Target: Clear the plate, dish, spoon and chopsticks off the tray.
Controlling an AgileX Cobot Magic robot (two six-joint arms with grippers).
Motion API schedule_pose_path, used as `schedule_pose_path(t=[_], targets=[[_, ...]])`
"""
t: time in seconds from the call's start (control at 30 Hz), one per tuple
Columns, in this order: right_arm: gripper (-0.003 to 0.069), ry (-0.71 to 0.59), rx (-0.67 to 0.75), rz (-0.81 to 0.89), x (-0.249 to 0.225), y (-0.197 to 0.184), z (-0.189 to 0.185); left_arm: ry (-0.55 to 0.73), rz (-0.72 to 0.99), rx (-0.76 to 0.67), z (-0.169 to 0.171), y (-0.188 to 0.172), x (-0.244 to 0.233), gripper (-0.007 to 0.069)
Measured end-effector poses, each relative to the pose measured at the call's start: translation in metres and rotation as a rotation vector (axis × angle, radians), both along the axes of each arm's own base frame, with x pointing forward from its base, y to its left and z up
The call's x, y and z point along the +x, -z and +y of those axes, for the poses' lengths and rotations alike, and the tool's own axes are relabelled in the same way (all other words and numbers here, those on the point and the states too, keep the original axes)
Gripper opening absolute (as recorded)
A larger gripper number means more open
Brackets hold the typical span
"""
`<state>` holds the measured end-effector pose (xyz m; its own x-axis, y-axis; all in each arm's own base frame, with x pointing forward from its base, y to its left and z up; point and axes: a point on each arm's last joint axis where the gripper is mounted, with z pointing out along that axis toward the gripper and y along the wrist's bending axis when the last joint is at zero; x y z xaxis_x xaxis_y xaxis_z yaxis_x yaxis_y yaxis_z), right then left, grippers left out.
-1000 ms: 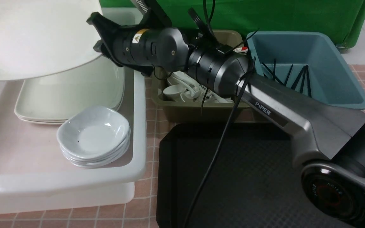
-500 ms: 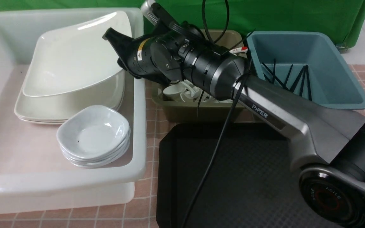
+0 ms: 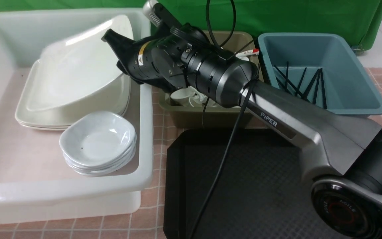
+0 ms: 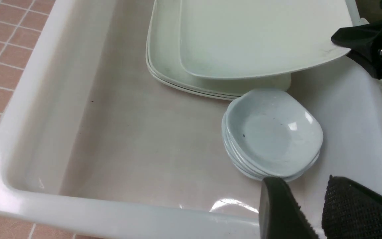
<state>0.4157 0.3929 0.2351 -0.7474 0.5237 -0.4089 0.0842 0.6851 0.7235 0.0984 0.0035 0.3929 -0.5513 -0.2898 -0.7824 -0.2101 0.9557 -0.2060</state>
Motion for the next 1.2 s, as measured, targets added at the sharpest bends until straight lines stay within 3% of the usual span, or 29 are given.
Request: schedule_pose_path(t=[0.23,0.47,0.7,0.8,0.9,1.0,1.03,1.07,1.13,1.2], targets=[[0.0200,0.016,0.032,0.006,0.001,-0.001,0.001,0.038,0.003,-0.017,-0.004,0.000,0.000,0.0223],[0.0342,0.017,0.055,0.002,0.002,0.004,0.004,0.045,0.013,-0.008,-0.004,0.001,-0.001,0.0239],[0.0367,-0.012,0.029,-0.032,0.002,0.001,0.004,0.056,0.016,0.006,-0.004,0.001,-0.001,0.0239],[0.0367,-0.078,-0.046,-0.104,-0.002,-0.015,0.001,0.068,0.017,0.021,-0.004,0.001,-0.001,0.0239],[0.0343,-0.174,-0.183,-0.189,-0.012,-0.047,-0.009,0.080,0.022,0.038,-0.004,0.002,-0.001,0.0239],[0.0250,-0.372,-0.432,-0.285,-0.037,-0.103,-0.033,0.085,0.026,0.045,-0.004,0.002,-0.001,0.0239],[0.0250,-0.384,-0.438,-0.304,-0.039,-0.108,-0.035,0.085,0.026,0.045,-0.004,0.002,-0.001,0.0239],[0.0165,-0.531,-0.575,-0.332,-0.064,-0.145,-0.056,0.086,0.030,0.045,-0.004,0.002,-0.001,0.0239],[0.0123,-0.602,-0.629,-0.341,-0.079,-0.164,-0.068,0.088,0.032,0.046,-0.004,0.002,-0.002,0.0239],[0.0034,-0.721,-0.713,-0.365,-0.120,-0.214,-0.106,0.098,0.034,0.059,-0.004,0.002,-0.002,0.0239]])
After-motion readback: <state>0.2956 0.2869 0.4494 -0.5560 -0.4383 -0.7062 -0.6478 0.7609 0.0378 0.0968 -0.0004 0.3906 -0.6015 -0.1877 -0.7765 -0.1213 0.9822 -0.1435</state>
